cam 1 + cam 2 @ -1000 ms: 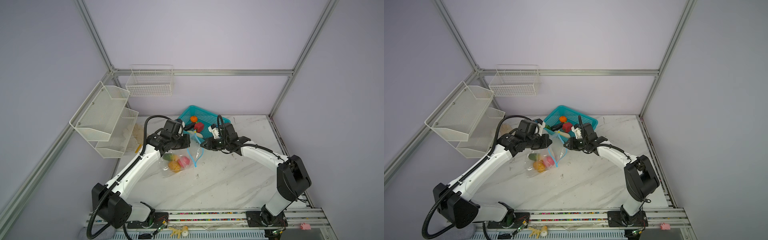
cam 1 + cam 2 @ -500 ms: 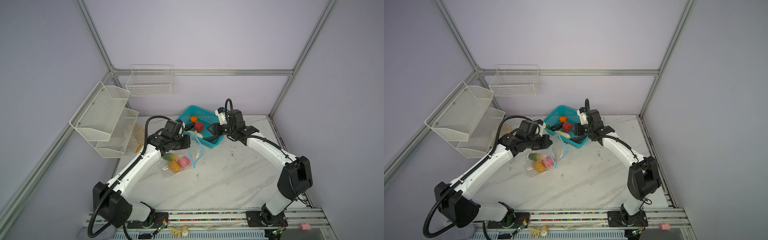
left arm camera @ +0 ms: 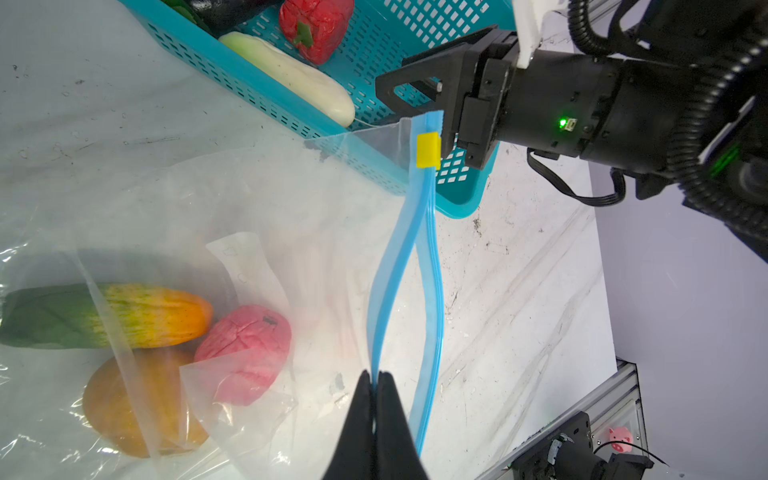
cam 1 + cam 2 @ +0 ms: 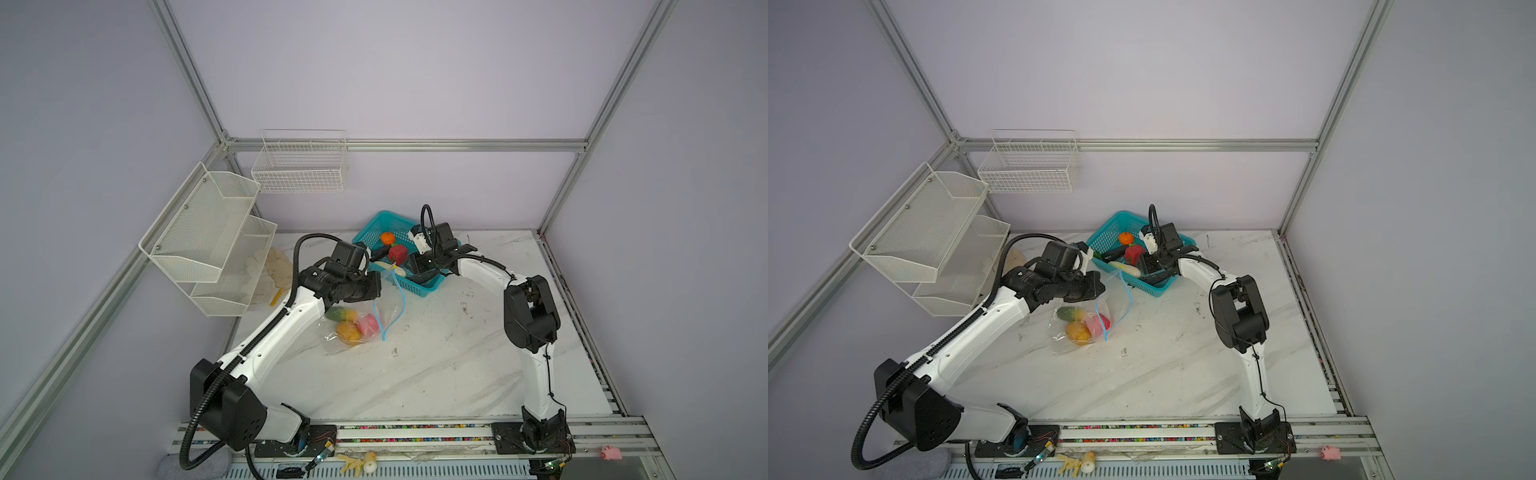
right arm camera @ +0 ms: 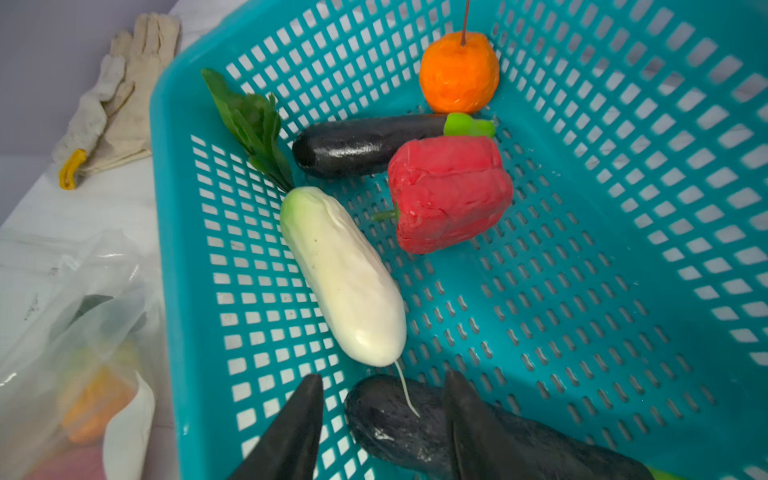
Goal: Place the food in the zip-top bag and seal the zipper
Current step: 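Move the right gripper over the basket to the white radish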
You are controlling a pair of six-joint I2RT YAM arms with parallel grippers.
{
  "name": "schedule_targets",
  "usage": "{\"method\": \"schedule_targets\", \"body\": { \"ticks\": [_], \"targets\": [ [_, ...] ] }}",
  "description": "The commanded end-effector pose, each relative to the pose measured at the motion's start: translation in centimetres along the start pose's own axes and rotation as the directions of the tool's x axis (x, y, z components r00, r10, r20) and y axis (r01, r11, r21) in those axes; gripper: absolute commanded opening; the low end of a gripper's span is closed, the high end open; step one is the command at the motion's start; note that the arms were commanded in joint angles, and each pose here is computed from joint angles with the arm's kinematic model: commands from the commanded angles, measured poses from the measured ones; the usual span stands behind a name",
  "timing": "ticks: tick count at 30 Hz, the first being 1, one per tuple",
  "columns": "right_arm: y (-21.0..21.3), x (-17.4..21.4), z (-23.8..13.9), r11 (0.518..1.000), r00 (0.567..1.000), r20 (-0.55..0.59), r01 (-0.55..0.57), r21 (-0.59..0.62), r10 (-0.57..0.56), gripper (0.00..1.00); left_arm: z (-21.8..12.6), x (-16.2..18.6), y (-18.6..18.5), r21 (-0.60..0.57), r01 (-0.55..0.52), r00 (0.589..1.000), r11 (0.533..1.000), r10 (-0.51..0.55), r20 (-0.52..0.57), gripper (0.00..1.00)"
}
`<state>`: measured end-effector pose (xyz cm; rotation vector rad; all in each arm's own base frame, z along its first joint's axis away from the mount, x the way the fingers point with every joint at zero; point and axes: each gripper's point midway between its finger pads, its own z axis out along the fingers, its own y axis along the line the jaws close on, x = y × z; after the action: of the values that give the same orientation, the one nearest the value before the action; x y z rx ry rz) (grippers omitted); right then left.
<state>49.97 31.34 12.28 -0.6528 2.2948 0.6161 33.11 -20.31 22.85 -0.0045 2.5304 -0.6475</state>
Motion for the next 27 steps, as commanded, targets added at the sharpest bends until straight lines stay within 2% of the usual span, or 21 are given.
{"method": "schedule_targets", "body": {
  "ticks": [1, 9, 27],
  "targets": [
    [-0.2, -0.4, 0.3, 0.996, 0.996, -0.017, 0.085, -0.003, -0.085, 0.52, 0.2, -0.7, -0.4, 0.006, -0.011, 1.0, 1.0, 0.011, -0.003, 0.0],
    [-0.4, 0.2, 3.0, 0.994, 0.993, -0.045, 0.111, -0.022, -0.112, 0.63, 0.8, -1.0, -0.6, 0.007, -0.005, 1.0, 1.0, 0.005, -0.017, 0.0],
    [0.5, 2.1, 9.2, 0.979, 0.97, -0.139, 0.201, 0.015, -0.197, 0.67, 0.0, -0.6, -0.3, -0.003, 0.006, 1.0, 1.0, -0.006, -0.012, 0.0]
  ]
}}
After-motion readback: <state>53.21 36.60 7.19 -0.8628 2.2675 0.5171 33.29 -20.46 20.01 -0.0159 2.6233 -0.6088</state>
